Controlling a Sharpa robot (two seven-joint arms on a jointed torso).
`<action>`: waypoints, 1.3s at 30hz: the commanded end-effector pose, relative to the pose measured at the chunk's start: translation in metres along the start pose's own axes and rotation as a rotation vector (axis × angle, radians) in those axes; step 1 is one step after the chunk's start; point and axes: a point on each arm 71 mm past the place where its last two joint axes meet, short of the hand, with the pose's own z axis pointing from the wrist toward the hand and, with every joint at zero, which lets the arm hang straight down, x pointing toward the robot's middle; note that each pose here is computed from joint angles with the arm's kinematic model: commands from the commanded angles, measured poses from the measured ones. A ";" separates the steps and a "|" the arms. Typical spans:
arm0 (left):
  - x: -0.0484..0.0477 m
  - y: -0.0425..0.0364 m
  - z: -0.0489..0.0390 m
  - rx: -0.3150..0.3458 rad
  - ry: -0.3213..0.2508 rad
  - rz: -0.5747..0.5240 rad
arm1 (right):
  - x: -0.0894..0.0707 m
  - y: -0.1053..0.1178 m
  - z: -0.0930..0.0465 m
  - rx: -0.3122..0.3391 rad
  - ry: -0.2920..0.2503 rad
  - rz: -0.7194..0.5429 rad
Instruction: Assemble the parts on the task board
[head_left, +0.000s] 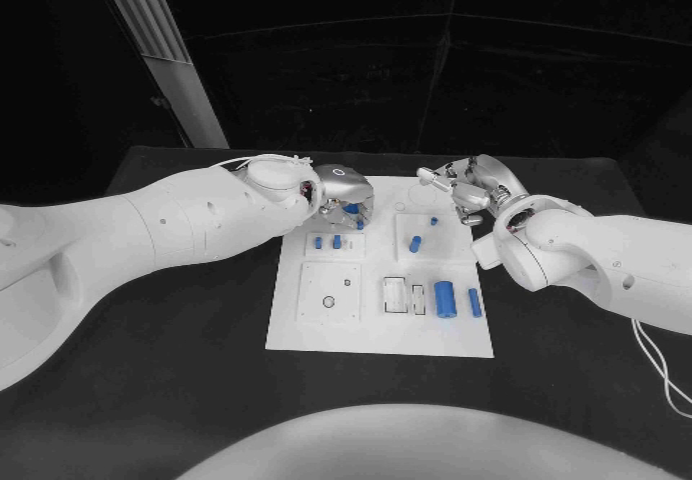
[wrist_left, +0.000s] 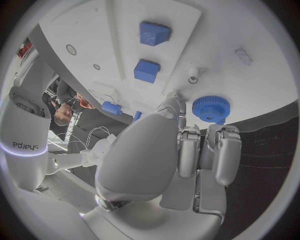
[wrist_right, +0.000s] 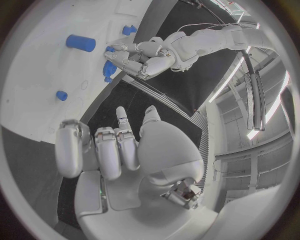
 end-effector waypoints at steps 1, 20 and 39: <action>0.0086 0.0027 -0.0013 -0.023 0.056 0.001 | 0.000 0.001 0.000 -0.003 0.004 0.005; 0.0105 0.0022 -0.0010 -0.018 0.077 -0.006 | 0.001 0.001 0.000 0.003 0.007 0.017; 0.0040 0.0019 -0.0057 0.045 -0.036 0.027 | -0.001 0.000 0.001 0.009 0.003 0.022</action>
